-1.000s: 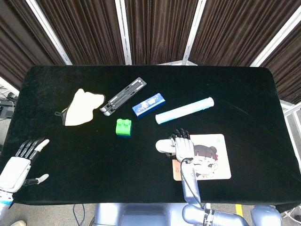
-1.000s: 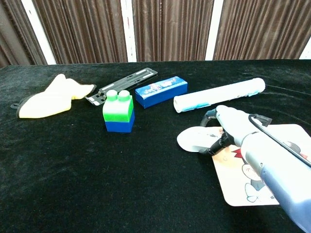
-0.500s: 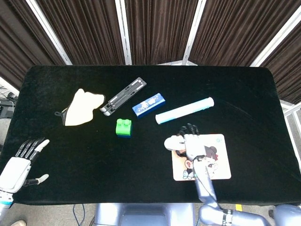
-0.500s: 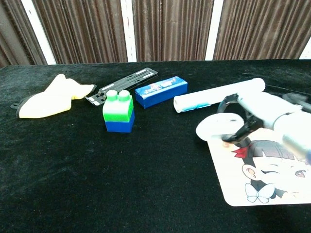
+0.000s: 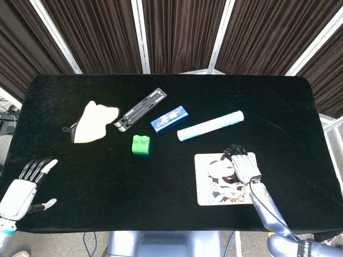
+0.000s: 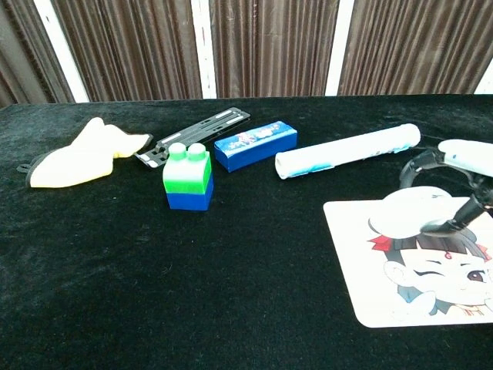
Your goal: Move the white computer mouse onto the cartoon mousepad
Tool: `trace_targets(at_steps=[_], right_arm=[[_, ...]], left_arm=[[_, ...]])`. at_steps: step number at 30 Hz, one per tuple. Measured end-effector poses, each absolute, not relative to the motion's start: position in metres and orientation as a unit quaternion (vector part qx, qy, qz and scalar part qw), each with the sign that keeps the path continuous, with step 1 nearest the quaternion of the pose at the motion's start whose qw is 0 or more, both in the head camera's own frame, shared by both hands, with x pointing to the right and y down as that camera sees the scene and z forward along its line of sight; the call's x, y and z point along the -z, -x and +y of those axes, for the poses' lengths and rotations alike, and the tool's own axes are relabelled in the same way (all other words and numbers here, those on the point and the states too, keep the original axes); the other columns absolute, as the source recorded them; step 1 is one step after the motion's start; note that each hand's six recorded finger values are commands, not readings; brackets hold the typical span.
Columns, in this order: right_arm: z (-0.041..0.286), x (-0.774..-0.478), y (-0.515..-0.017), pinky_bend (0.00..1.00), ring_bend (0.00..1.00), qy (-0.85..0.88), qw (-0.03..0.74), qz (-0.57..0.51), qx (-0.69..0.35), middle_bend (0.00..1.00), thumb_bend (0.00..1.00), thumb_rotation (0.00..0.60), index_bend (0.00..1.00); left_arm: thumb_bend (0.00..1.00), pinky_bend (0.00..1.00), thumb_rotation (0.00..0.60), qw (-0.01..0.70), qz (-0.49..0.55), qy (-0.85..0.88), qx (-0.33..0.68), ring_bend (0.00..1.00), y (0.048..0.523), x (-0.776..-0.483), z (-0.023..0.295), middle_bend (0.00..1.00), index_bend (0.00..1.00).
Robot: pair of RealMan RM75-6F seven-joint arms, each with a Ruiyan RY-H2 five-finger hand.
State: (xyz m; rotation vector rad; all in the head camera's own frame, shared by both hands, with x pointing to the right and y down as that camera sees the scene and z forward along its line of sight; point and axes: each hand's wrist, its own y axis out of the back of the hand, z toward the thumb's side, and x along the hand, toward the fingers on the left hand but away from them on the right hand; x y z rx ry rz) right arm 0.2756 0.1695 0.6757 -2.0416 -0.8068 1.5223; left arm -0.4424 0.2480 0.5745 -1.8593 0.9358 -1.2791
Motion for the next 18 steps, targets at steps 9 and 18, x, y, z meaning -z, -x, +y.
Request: trace_targets(at_steps=[9,18], right_arm=[[0.184,-0.677,-0.276,0.0,0.0,0.768,0.211,-0.29,-0.53,0.18,0.3,0.6,0.51],[0.187,-0.687,-0.28,0.0,0.0,0.767,0.206,-0.301,-0.527,0.18,0.29,0.6,0.51]], left_arm=[[0.11,0.0,0.6,0.344,0.359,0.714,0.492,0.0,0.441,-0.574,0.249,0.0,0.0],[0.11,0.0,0.6,0.344,0.359,0.714,0.492,0.0,0.441,-0.574,0.25,0.0,0.0]])
